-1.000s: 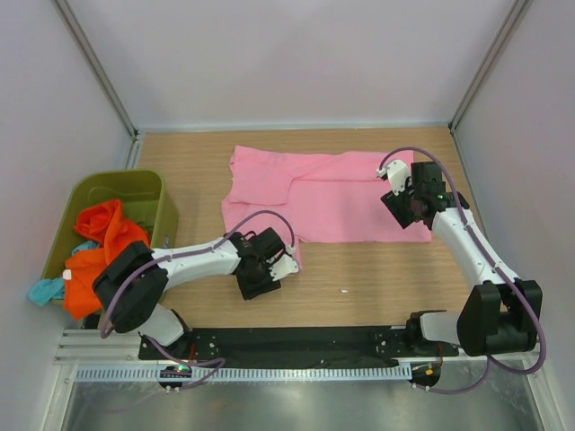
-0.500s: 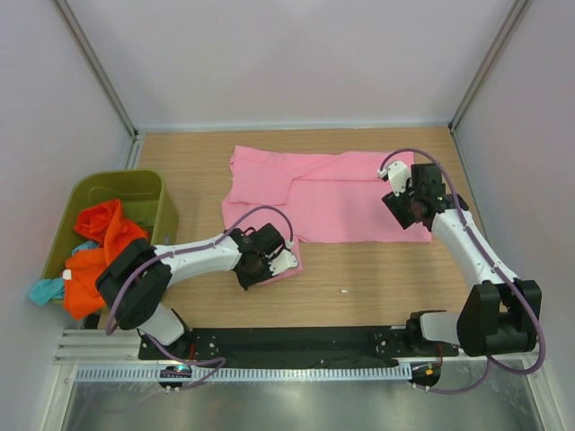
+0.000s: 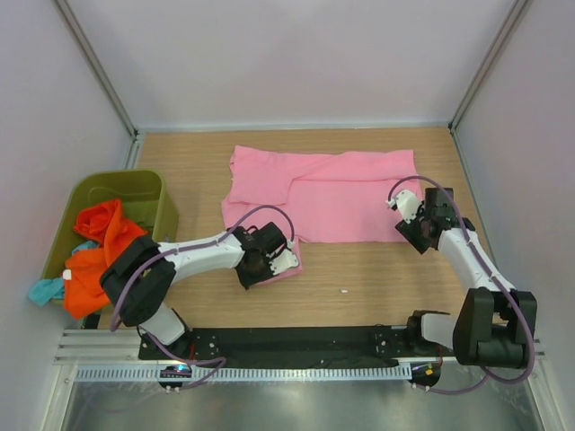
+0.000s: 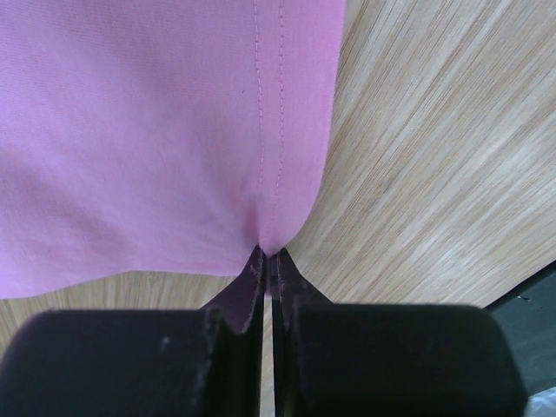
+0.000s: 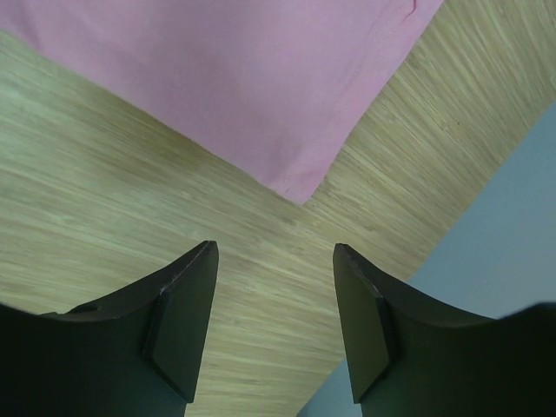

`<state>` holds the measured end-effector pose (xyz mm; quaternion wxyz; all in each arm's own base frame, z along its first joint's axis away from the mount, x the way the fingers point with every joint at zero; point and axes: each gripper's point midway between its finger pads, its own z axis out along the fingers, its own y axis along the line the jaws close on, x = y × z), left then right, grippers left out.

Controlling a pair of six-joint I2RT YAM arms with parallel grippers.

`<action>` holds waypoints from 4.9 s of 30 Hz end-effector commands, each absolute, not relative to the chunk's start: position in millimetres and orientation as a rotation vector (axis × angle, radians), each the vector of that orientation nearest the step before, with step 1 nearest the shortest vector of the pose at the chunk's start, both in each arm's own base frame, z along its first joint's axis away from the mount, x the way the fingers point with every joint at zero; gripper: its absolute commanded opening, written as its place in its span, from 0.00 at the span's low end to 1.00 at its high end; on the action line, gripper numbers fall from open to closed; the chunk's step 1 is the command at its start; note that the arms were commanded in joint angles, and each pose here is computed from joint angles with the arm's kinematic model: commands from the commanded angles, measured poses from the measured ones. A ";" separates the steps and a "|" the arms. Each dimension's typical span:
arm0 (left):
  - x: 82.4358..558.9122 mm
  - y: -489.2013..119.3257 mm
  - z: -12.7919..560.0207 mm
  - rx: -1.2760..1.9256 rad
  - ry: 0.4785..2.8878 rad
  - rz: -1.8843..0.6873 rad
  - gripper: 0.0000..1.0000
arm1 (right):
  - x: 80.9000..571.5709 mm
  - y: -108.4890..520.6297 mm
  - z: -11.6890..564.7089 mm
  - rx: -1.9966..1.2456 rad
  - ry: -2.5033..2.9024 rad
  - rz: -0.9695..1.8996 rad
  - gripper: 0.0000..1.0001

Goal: Fold and stack the t-shirts
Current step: Fold the tshirt

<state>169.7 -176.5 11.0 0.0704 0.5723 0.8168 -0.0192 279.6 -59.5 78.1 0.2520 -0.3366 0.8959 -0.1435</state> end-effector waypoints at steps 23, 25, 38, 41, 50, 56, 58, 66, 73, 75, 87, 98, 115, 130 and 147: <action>169.4 -187.8 4.5 1.679 2.526 -0.106 0.00 | 321.2 -96.5 51.3 -0.574 2.633 -0.102 0.50; 169.7 -188.3 4.1 1.677 2.526 -0.107 0.00 | 316.9 -90.7 49.5 -0.569 2.646 -0.052 0.51; 170.1 -188.5 4.1 1.676 2.525 -0.109 0.00 | 302.9 -91.7 37.5 -0.484 2.706 0.008 0.49; 169.6 -188.1 3.8 1.672 2.532 -0.108 0.00 | 304.2 -92.4 33.6 -0.451 2.721 0.032 0.49; 168.6 -186.8 3.9 1.659 2.543 -0.104 0.00 | 308.8 -90.1 24.8 -0.407 2.743 0.099 0.44; 169.4 -187.9 3.4 1.656 2.546 -0.104 0.00 | 310.4 -91.9 26.5 -0.399 2.738 0.096 0.42; 169.2 -187.9 3.1 1.660 2.545 -0.105 0.00 | 310.4 -91.6 26.7 -0.397 2.740 0.104 0.37; 171.9 -185.1 7.9 1.672 2.524 -0.075 0.00 | 318.4 -96.5 51.1 -0.364 2.692 0.080 0.03; 204.4 -170.0 51.7 1.647 2.377 0.051 0.00 | 337.0 -88.3 127.5 -0.372 2.541 0.088 0.01; 221.8 -168.4 69.7 1.631 2.298 0.089 0.00 | 345.2 -87.7 145.1 -0.363 2.500 0.092 0.01; 325.3 -168.6 150.6 1.493 2.123 0.225 0.00 | 372.6 -79.3 164.7 -0.255 2.425 0.183 0.01; 406.9 -205.7 193.6 1.393 2.035 0.230 0.00 | 401.3 -74.9 170.9 -0.251 2.385 0.217 0.01; 557.1 -196.2 177.6 1.269 2.039 0.363 0.00 | 521.5 -63.0 155.4 -0.323 2.334 0.167 0.02; 588.7 -155.3 180.1 1.119 2.052 0.472 0.00 | 557.6 -56.6 125.6 -0.357 2.345 0.084 0.02; 614.3 -134.9 177.4 1.028 2.023 0.559 0.00 | 565.4 -82.8 117.2 -0.299 2.349 0.000 0.01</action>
